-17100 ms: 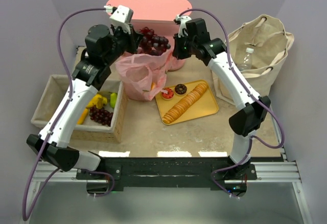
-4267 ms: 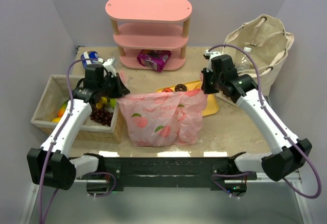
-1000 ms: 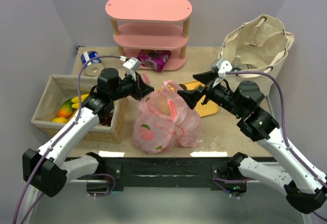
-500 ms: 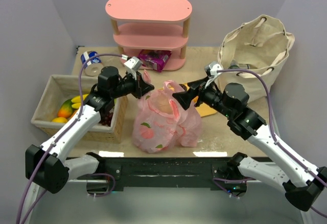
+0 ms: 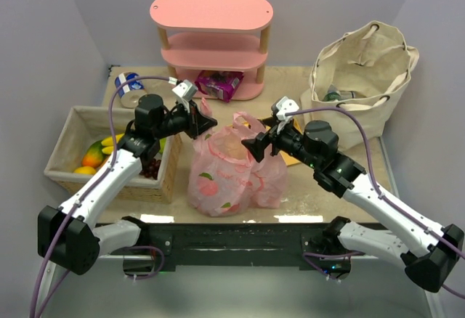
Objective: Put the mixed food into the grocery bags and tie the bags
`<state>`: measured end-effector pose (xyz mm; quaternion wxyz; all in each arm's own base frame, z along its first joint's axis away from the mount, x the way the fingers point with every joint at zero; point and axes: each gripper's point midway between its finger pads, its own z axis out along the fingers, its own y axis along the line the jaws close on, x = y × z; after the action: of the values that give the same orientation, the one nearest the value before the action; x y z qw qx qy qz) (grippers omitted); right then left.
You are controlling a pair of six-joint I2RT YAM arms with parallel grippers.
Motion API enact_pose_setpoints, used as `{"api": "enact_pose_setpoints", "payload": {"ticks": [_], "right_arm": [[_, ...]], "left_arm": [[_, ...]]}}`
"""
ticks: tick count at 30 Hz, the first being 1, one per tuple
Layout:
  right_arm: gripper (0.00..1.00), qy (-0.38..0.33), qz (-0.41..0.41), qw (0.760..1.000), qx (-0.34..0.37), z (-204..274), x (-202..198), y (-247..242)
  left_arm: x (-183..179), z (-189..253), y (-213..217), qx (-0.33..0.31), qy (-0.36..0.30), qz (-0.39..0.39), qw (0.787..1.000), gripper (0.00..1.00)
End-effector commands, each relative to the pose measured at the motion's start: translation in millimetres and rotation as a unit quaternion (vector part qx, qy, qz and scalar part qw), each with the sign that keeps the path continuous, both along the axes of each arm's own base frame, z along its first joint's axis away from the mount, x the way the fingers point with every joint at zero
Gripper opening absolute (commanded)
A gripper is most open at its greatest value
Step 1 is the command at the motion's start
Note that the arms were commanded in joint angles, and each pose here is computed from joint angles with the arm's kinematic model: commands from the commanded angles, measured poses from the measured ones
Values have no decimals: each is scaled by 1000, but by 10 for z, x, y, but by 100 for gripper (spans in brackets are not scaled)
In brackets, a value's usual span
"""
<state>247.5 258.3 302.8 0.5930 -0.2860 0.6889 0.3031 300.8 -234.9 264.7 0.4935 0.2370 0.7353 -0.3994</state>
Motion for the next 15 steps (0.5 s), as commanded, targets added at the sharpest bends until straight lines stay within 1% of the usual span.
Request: {"api": "enact_pose_setpoints", "payload": {"ticks": [1,4,7,11,14,15], "right_arm": [[99,-65,-56,996,-33,80,204,-171],[99,-62,-52,995,-52,-32,248,-132],[99,-55,-27,996,-64,-144,258,-20],[99,-69,-21,995,-70,-174,307,25],[96,-84,-9,994,-72,-150,319,80],[91,-87,1,994,-71,-142,302,109]], "left_arm": [[-4,122,-4,-14,-26,-7,1000,0],[-1,95,-10,-13,-22,-9,1000,0],[6,64,-3,-8,-19,-7,1000,0],[-11,80,-7,-8,-24,-12,1000,0],[-61,108,-42,-12,-35,-32,999,0],[-75,112,-49,-11,-40,-39,998,0]]}}
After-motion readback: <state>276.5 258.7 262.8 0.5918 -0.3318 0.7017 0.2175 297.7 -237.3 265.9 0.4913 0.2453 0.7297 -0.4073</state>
